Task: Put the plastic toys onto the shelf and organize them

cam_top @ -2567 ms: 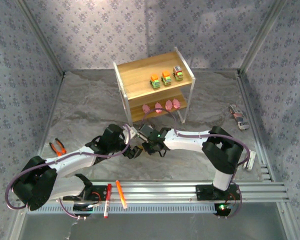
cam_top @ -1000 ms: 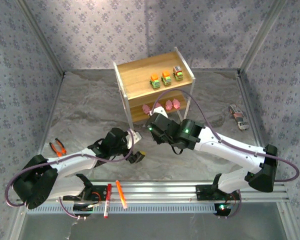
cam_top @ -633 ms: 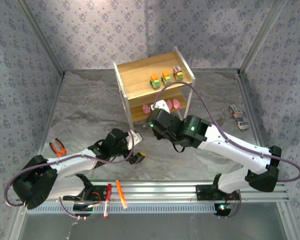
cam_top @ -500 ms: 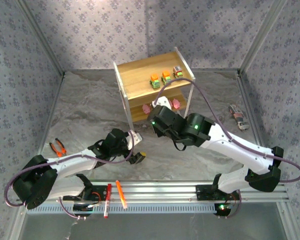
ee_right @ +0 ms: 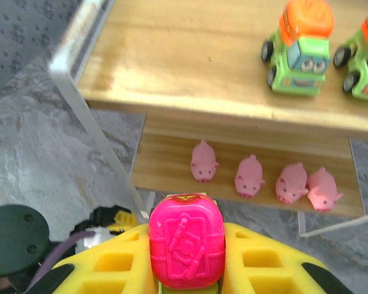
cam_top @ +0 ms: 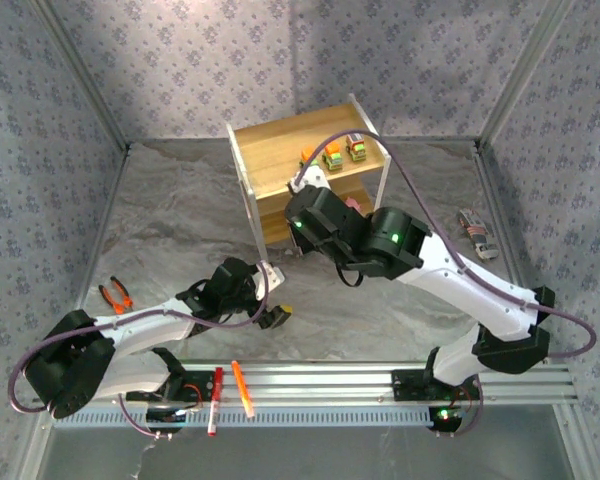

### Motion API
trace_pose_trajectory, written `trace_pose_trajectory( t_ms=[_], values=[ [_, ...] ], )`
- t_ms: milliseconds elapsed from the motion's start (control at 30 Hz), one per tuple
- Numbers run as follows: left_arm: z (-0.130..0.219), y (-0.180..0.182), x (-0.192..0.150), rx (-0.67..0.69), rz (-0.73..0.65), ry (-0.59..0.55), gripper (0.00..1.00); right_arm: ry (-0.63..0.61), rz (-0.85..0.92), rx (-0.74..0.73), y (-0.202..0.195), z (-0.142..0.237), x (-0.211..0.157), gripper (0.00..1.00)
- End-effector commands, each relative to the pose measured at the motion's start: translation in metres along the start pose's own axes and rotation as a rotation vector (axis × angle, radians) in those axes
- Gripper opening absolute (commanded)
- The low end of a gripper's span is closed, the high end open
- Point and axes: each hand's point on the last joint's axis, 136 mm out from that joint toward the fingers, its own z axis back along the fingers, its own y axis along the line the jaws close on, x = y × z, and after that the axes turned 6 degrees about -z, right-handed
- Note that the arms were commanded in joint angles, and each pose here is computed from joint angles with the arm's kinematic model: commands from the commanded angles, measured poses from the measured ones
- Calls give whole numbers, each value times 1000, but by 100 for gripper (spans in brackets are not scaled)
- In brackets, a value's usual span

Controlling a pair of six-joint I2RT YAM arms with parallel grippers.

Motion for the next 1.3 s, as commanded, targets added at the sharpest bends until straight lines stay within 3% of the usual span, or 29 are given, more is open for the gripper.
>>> trace_pose_trajectory(
  t_ms=[0,467,1267],
  values=[
    [2,-2,4,2,-31,-25,99,-29,55,-11,2,8,16,26],
    [3,0,5,11,-35,-31,99,-68,94,10,14,1,60,26],
    [2,5,5,38,-30,-31,99,-23,-27,4,-9,-51,89,26]
  ],
)
